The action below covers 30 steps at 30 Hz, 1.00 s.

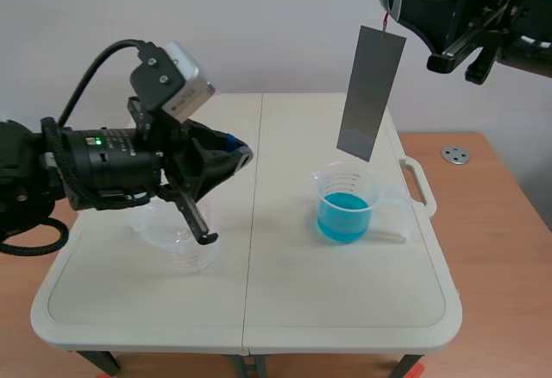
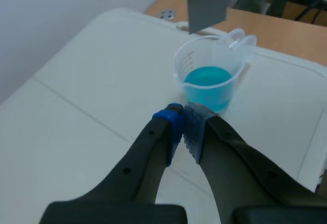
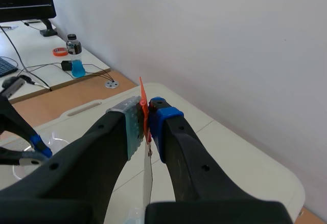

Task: Hold the metal plate by the orange handle, dip it into the blue solution, take it out and point at it, then put the plate back in the beaker on the left.
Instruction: 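Raise the plate and point at it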

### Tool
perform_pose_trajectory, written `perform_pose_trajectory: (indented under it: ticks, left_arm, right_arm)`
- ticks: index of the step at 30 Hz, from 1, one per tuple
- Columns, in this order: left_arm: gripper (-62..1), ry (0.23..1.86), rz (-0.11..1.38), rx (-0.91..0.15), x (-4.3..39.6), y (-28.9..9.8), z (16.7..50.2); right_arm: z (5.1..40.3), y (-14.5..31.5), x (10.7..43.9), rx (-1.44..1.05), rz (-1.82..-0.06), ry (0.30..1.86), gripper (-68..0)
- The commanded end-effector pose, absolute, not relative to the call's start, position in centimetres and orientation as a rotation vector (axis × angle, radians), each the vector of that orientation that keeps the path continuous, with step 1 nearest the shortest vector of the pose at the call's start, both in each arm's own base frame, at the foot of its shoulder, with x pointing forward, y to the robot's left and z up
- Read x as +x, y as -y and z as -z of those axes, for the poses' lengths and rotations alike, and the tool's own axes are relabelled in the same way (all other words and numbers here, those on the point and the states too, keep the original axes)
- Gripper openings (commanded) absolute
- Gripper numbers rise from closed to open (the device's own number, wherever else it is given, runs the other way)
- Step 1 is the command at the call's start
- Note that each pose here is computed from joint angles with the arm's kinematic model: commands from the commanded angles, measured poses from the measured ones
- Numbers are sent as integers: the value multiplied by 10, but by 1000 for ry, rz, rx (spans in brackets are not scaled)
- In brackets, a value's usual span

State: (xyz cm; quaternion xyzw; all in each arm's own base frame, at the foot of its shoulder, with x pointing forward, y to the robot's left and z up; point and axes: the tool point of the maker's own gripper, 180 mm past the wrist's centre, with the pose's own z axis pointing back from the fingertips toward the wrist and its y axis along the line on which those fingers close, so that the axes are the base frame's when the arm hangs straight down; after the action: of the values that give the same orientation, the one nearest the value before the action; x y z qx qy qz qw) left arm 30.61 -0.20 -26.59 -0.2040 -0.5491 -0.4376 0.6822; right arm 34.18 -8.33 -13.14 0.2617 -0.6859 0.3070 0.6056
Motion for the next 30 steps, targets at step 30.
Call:
perform_pose_trajectory:
  ticks: [30]
  left_arm:
    - [-565, 1358, 1049, -529, 325, 87, 261]
  right_arm:
    - [114, 84, 340, 614, -729, 1636, -660]
